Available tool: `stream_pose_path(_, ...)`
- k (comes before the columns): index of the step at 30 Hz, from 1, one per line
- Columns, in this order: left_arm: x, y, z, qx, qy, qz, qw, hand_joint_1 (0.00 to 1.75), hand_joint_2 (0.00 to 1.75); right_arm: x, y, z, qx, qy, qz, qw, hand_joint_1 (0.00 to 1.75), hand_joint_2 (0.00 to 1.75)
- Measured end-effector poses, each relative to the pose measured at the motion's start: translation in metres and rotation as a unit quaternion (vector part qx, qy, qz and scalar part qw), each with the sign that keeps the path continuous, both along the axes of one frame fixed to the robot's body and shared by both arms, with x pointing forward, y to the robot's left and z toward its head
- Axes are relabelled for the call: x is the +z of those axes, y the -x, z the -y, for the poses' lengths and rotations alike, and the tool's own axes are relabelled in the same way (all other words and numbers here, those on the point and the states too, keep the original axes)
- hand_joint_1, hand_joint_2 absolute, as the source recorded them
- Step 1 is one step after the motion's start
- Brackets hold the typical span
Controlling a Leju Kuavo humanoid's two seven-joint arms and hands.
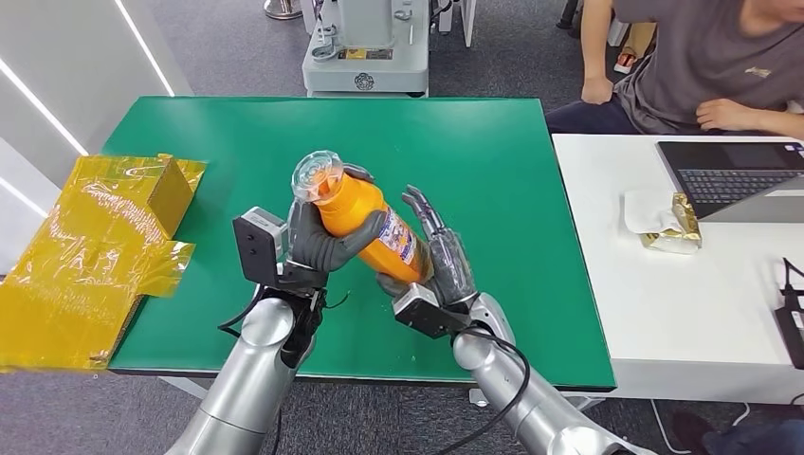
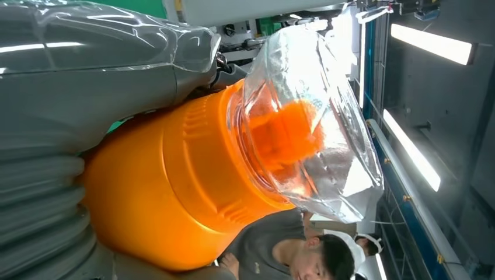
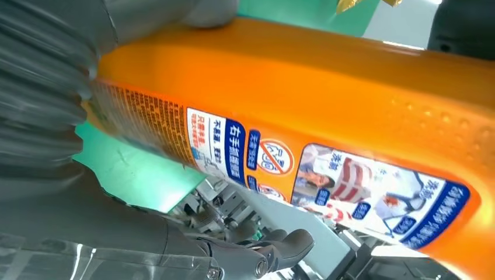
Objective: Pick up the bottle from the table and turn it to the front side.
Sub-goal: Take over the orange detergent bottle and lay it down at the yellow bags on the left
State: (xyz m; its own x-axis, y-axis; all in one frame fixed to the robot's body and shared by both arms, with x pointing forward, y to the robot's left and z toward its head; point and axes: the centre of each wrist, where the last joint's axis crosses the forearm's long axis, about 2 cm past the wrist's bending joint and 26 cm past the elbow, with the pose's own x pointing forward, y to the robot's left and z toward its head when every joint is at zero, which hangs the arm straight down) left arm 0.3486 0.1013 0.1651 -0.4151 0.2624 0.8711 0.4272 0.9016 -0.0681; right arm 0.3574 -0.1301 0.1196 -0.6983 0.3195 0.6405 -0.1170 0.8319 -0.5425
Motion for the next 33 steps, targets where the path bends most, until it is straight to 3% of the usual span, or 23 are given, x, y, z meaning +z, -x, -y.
stream_pose_path(9,0.001,0.000,0.001,0.006,0.007,-0.003,1.000,1.75,1.75,0.005,0.011,-0.001,-0.020,-0.047,0.003,0.999,0.00,1.75)
stream_pose_path(15,-0.005,0.001,-0.004,0.029,0.001,-0.010,1.000,1.75,1.75,0.023,0.024,-0.007,-0.023,-0.105,0.039,0.993,0.00,1.75)
stream_pose_path(24,-0.016,0.002,-0.020,0.073,-0.028,-0.007,0.997,1.75,1.75,0.047,0.066,-0.014,-0.029,-0.248,0.060,0.967,0.00,1.75)
stream_pose_path(33,-0.020,-0.002,-0.035,0.110,-0.055,0.013,0.992,1.75,1.75,0.053,0.103,-0.014,-0.051,-0.285,0.084,0.953,0.00,1.75)
